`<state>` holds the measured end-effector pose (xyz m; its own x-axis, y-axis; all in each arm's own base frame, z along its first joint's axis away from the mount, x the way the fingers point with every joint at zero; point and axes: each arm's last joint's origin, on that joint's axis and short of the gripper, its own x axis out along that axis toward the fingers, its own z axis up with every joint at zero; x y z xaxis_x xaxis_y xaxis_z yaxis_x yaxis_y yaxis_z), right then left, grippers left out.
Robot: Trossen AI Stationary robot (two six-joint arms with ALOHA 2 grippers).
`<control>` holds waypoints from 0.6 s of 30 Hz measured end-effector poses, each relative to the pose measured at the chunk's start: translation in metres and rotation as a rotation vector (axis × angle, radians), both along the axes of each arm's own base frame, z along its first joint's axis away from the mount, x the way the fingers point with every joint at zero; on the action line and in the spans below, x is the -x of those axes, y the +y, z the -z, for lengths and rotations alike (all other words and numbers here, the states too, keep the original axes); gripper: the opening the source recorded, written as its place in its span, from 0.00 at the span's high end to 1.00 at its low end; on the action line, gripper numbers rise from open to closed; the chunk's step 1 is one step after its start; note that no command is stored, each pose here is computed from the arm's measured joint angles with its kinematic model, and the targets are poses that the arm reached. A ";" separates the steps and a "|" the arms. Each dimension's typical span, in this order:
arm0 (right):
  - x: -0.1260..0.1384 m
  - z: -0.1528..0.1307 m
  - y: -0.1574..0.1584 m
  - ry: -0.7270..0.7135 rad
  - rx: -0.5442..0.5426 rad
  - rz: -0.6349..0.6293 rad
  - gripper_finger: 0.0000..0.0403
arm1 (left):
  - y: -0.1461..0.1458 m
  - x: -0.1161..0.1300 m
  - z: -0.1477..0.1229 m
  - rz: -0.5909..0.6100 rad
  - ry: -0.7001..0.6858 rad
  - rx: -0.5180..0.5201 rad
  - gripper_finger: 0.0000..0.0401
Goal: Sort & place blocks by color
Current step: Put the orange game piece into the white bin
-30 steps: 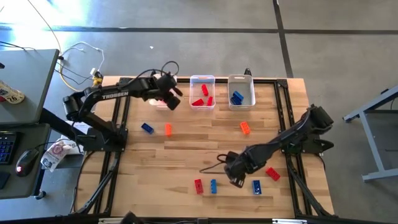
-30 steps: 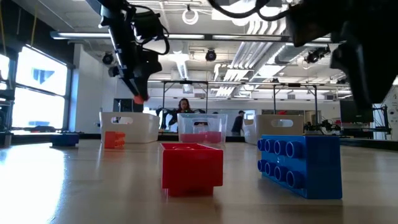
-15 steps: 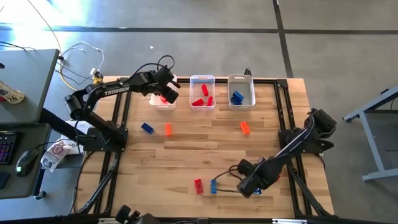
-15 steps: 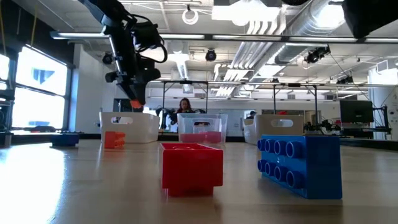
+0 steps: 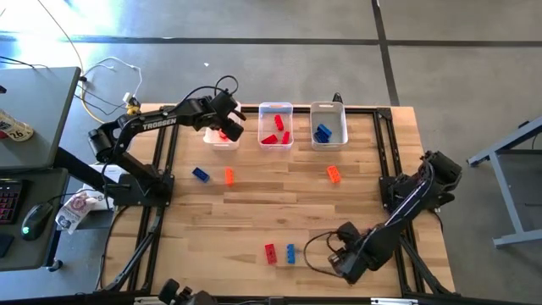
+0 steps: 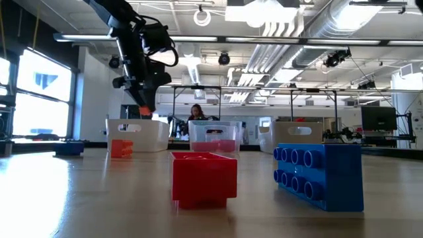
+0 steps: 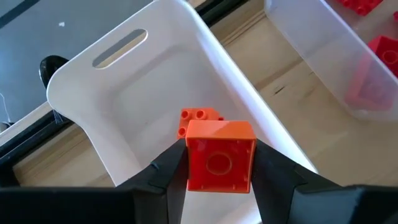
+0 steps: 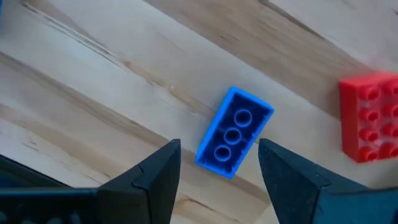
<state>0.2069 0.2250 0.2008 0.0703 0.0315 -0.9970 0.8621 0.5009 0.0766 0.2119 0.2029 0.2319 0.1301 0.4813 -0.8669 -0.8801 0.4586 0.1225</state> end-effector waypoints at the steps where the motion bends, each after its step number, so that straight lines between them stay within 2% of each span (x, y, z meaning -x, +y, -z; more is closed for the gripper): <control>1: 0.002 0.000 0.002 -0.004 0.007 0.015 0.50 | 0.000 0.000 0.000 0.000 -0.003 -0.003 0.68; 9: 0.013 0.006 0.013 -0.028 0.060 0.086 0.50 | 0.002 -0.003 -0.001 0.056 -0.021 -0.010 0.67; 18: 0.011 0.024 0.020 -0.008 0.092 0.120 0.50 | 0.002 -0.003 -0.001 0.061 -0.024 -0.008 0.53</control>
<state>0.1957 0.2446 0.1770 0.0757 -0.0686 -0.9948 0.9156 0.3999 0.0421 0.2147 0.2045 0.2333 0.1798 0.4787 -0.8594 -0.8534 0.5104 0.1057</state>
